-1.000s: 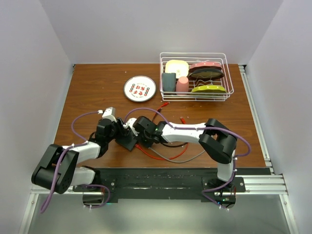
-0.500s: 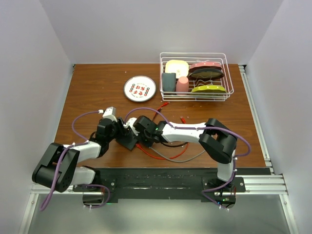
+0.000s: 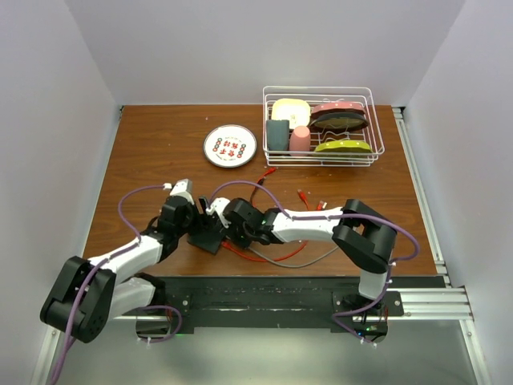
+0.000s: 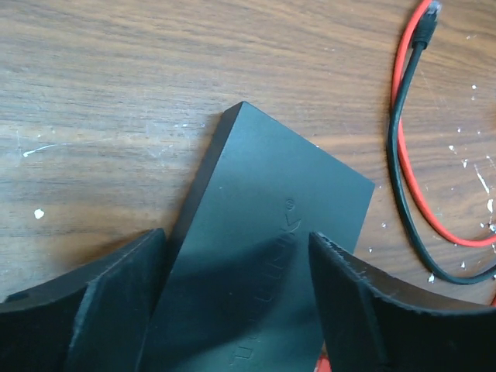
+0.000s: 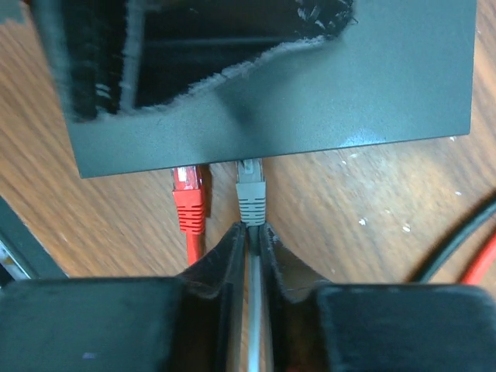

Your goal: Insert the plug into the switch port

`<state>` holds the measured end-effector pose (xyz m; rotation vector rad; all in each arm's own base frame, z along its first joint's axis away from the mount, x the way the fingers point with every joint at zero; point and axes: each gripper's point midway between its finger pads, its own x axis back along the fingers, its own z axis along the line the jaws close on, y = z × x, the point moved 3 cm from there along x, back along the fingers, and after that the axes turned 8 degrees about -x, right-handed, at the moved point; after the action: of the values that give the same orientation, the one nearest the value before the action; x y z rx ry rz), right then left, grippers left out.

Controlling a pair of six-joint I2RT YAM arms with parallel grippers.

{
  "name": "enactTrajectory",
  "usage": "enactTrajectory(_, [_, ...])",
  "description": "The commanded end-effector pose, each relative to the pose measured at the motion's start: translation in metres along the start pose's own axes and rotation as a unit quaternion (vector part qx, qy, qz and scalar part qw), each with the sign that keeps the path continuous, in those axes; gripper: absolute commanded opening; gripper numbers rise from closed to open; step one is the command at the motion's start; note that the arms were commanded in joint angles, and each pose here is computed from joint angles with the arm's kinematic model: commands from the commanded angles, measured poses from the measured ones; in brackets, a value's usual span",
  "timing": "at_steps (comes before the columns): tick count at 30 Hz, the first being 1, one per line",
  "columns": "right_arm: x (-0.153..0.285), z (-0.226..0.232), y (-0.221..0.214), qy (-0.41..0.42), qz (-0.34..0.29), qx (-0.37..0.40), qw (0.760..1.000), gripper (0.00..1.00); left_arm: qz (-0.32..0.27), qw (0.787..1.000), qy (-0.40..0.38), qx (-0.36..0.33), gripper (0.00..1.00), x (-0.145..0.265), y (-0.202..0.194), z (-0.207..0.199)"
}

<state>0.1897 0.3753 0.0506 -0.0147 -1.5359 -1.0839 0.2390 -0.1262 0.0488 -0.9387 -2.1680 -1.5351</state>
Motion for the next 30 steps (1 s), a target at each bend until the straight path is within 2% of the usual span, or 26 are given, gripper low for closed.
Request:
enactTrajectory(1, [0.036,0.038,0.107,0.077,-0.224,-0.027,0.971,0.23,0.102,0.994,-0.037,0.018,0.81,0.01,-0.028,-0.018])
enactTrajectory(6, [0.043,0.027,0.096,0.046,-0.217,-0.041,0.974,0.41,0.09,0.996,-0.023,0.018,0.85,0.01,-0.015,-0.016])
enactTrajectory(7, [0.044,0.025,0.093,0.039,-0.212,-0.043,0.976,0.51,0.096,0.995,-0.008,0.018,0.86,0.012,-0.017,-0.011])
enactTrajectory(9, [0.047,0.017,0.087,0.019,-0.21,-0.049,0.976,0.63,0.079,0.997,-0.004,0.016,0.9,0.015,-0.007,-0.011])
enactTrajectory(10, [0.054,0.015,0.088,0.013,-0.213,-0.052,0.976,0.76,0.074,0.997,-0.001,0.014,0.91,0.017,-0.003,-0.011])
enactTrajectory(15, [0.075,0.005,0.086,-0.017,-0.228,-0.07,0.971,0.98,0.044,0.999,-0.008,0.007,0.94,0.028,0.019,-0.02])
enactTrajectory(20, [0.088,-0.014,0.087,-0.072,-0.229,-0.086,0.967,0.99,0.017,1.0,-0.019,-0.004,1.0,0.042,0.038,-0.028])
enactTrajectory(26, [0.086,-0.049,0.086,-0.115,-0.214,-0.128,0.961,0.99,-0.03,0.998,-0.056,-0.01,1.0,0.067,0.057,-0.041])
enactTrajectory(30, [0.072,-0.073,0.086,-0.118,-0.2,-0.171,0.957,0.94,-0.04,0.996,-0.076,-0.013,1.0,0.078,0.063,-0.049])
